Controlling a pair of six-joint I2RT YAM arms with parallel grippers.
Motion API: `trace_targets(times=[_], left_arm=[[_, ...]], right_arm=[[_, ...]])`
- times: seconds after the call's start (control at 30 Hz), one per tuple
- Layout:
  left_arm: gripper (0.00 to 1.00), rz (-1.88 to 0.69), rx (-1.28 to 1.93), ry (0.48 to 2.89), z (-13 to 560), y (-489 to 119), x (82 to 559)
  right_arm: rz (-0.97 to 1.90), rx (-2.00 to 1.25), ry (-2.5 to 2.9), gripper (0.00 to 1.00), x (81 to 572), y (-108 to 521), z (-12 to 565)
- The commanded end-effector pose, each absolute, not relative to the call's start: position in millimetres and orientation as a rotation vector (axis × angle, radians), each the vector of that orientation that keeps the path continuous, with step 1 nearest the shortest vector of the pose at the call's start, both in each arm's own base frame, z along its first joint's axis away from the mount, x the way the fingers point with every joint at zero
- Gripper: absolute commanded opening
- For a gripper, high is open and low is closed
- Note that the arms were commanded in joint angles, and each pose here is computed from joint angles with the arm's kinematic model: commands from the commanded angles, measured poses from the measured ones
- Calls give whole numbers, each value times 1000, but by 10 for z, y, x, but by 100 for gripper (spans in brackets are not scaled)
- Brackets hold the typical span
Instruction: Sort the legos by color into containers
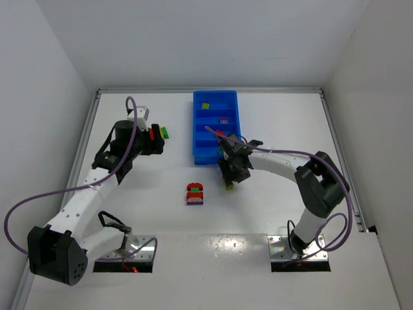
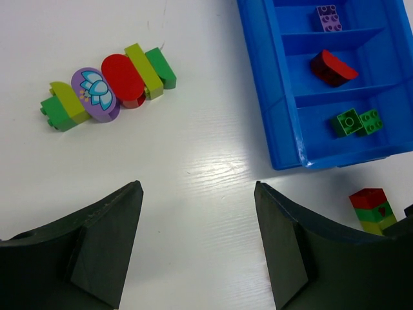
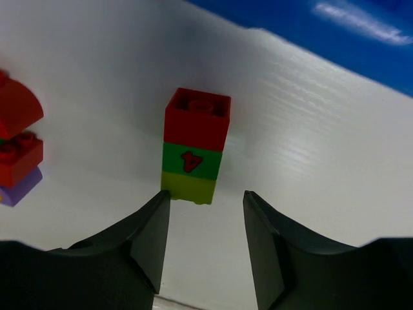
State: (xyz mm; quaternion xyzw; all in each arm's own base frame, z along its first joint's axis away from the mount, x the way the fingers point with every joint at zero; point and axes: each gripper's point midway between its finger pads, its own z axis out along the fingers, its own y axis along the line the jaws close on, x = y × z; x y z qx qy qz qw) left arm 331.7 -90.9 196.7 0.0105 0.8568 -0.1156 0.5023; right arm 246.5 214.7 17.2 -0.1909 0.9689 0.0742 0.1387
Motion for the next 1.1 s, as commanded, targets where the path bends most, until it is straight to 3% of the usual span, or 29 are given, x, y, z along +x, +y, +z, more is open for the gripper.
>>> trace_targets(times=[0.0,0.5,1.07], left_arm=[[76,-304,-15,2016,2103,-858,3355],[78,-313,6,2037,2027,-893,3385],[80,-338,23,2059,1951,-948,3408]], right_arm=[[179,-451,2731,51,2728,2238,297],[267,-460,2768,53,2695,2385,257],[324,-287,2762,58,3060,2372,329]])
